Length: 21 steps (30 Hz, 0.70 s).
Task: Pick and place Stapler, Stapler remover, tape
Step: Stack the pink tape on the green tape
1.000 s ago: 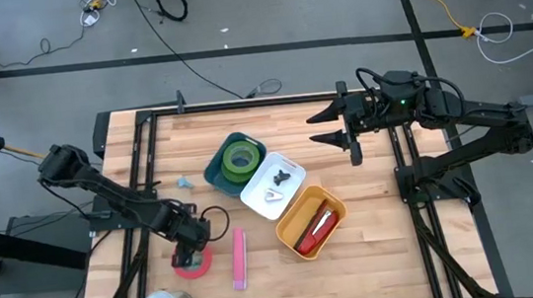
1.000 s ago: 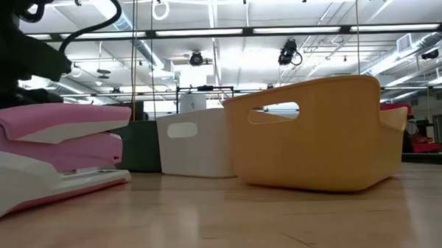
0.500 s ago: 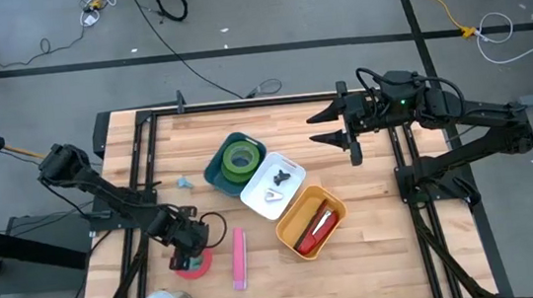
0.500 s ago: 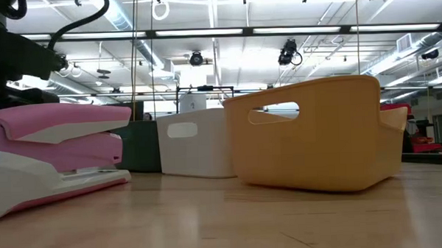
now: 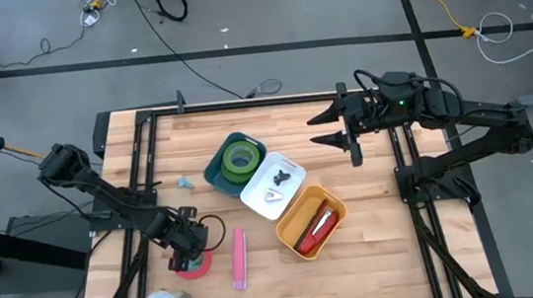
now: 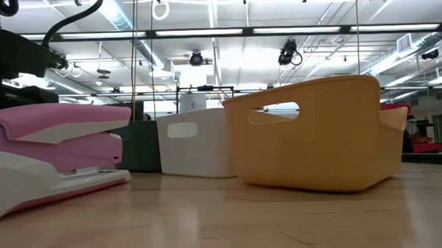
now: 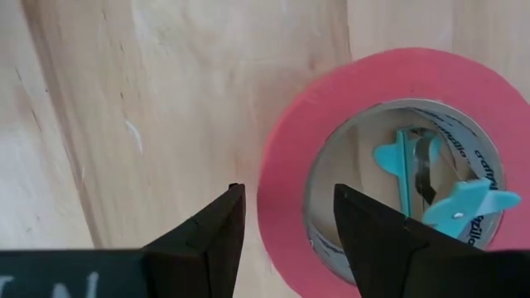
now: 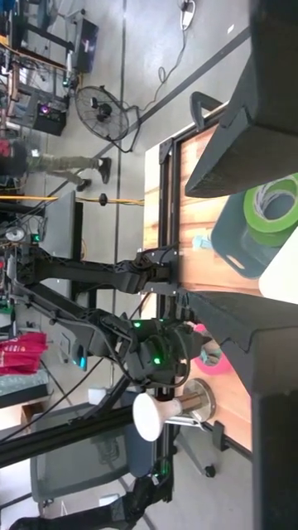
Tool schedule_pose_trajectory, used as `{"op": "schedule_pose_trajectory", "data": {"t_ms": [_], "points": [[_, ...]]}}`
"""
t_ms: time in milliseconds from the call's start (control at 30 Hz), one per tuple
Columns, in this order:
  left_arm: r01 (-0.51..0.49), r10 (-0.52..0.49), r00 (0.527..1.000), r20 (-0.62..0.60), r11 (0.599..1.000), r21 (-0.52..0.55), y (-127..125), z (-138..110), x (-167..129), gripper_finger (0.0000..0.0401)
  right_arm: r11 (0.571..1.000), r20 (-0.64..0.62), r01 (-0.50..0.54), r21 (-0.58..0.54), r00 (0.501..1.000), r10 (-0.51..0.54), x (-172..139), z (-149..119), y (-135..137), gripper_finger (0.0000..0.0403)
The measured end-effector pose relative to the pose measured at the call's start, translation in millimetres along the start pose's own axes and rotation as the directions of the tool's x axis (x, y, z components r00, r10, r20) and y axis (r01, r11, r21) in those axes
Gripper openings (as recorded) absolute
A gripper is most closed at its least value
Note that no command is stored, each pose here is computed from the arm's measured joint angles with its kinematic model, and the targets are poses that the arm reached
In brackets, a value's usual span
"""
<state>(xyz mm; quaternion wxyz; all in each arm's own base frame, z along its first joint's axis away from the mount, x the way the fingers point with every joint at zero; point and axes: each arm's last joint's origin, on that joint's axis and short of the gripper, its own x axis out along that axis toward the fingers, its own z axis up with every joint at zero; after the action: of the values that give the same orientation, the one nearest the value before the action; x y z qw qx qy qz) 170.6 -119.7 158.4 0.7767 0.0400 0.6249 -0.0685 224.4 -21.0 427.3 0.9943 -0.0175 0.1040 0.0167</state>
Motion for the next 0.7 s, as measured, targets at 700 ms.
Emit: {"op": "schedule_pose_trajectory", "data": {"t_ms": [700], "points": [[0.020,-0.021,1.000,-0.023,0.999,-0.031,-0.8,-1.7,0.0,0.0188,1.000,-0.004,0.000,0.000,1.000,0.000,0.0,-0.4,0.0,0.0194]]}}
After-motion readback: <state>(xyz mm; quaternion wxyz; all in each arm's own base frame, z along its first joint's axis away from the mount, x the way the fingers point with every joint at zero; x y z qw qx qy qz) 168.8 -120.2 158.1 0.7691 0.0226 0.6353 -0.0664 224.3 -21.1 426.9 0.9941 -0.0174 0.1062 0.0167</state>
